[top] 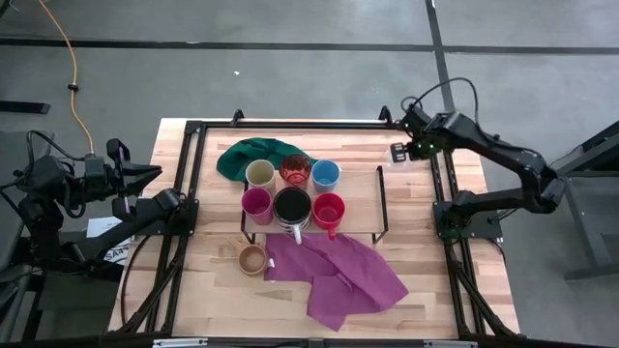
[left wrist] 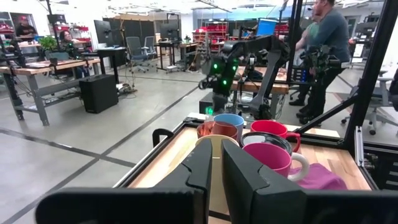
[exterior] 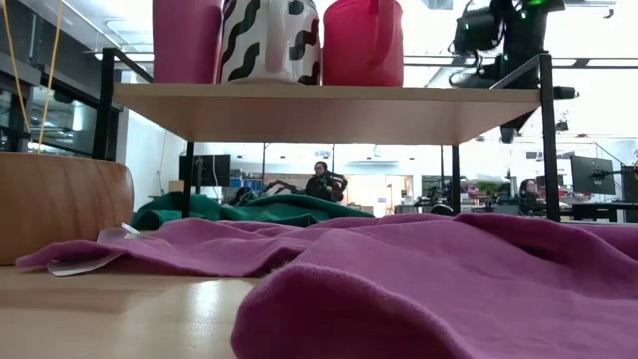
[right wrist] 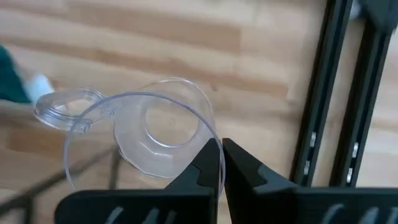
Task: Stack small to large cups/mugs on shelf
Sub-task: Put the transparent mug on the shelf
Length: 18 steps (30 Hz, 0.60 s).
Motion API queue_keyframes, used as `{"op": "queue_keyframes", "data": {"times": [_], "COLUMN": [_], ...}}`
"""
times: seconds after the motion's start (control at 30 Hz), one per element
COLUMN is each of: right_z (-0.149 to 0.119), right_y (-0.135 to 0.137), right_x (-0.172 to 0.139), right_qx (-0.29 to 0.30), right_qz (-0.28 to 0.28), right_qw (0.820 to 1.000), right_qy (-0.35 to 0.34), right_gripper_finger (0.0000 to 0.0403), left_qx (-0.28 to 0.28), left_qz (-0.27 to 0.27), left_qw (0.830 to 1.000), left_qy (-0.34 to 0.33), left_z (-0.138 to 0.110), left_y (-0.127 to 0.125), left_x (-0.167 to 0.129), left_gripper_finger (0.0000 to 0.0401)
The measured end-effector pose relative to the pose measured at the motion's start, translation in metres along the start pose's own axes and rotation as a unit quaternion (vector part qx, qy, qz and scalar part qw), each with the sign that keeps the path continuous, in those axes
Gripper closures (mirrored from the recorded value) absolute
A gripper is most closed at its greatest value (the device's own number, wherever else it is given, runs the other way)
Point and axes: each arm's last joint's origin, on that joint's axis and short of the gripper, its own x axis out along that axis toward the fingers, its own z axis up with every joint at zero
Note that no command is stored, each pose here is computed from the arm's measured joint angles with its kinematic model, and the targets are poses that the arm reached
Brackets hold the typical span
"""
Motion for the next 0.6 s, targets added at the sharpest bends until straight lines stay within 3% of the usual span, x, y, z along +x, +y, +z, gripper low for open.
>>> {"op": "queue_keyframes", "data": {"times": [0.33, 0.6], "right_z": [0.015, 0.016], "right_y": [0.000, 0.005], "right_x": [-0.053, -0.091], "right_qx": [-0.032, -0.069], "right_qz": [0.028, 0.105], "right_qw": [0.998, 0.991], "right_qy": [-0.043, -0.048], "right_gripper_finger": [0.0403, 0.0403], "left_qx": [0.000, 0.000], "left_qz": [0.000, 0.009], "left_qw": [1.000, 1.000], "left_qy": [0.000, 0.000], "left_z": [0.000, 0.000], "left_y": [0.000, 0.001], "left_x": [0.000, 0.000], "left_gripper_finger": [0.0377, 0.0377]}}
